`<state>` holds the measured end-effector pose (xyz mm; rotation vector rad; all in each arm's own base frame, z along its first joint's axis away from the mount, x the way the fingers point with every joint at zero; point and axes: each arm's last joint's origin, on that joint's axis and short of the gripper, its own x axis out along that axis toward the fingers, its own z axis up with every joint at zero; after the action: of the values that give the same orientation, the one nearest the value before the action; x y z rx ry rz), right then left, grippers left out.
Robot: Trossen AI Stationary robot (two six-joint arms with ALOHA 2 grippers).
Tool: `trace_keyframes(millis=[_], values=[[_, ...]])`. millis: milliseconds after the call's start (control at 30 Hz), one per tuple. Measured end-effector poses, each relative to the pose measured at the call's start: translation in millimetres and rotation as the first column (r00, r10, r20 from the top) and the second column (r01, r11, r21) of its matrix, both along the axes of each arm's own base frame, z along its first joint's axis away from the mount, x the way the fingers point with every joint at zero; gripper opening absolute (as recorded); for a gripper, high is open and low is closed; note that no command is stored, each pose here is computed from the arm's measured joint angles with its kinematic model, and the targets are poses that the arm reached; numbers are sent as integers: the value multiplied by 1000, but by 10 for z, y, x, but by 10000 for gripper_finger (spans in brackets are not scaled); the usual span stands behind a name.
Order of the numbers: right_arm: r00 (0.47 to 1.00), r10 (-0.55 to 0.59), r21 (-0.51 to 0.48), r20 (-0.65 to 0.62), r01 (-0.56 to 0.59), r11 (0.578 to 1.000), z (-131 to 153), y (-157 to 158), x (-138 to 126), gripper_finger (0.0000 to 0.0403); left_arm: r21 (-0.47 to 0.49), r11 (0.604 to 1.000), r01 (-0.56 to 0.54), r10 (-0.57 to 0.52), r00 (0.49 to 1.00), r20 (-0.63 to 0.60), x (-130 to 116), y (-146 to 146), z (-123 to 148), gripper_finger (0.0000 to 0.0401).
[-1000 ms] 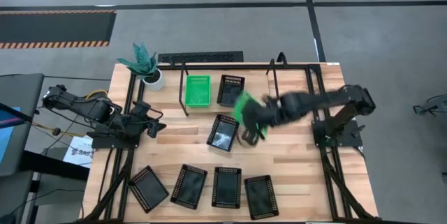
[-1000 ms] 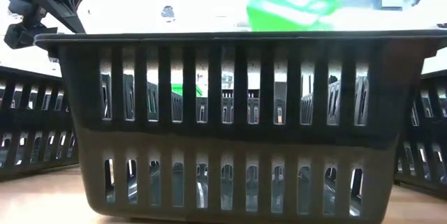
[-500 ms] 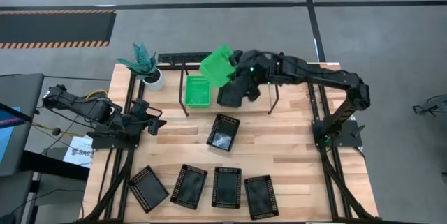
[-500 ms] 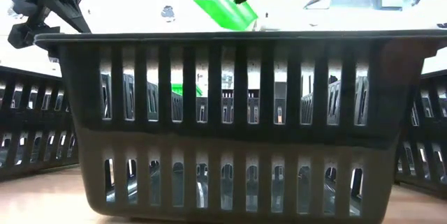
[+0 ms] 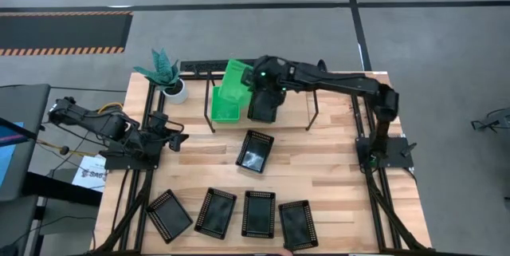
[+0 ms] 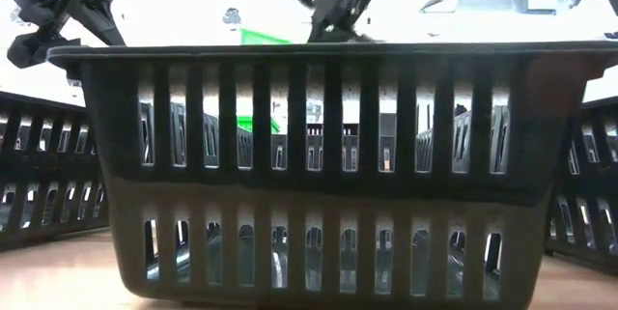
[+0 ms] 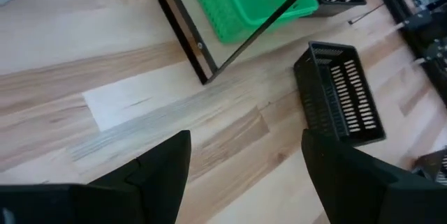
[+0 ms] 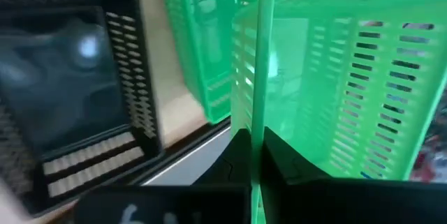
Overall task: Stack baskets on shelf by color
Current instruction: Stack the green bin on top of the green stacked bins on the shelf
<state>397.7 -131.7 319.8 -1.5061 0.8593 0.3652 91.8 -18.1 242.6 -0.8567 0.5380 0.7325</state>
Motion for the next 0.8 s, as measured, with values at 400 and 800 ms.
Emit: trace_keyframes(millis=[400,800], values=[[985,170,30,32,-171,985,-240,-38,239,25,-13,999,-33,33,999,-12,-21,9,-16,261],[983,180,34,-31,-179,983,-543,-151,336,26,-28,998,-52,52,999,-4,-22,10,-16,261]])
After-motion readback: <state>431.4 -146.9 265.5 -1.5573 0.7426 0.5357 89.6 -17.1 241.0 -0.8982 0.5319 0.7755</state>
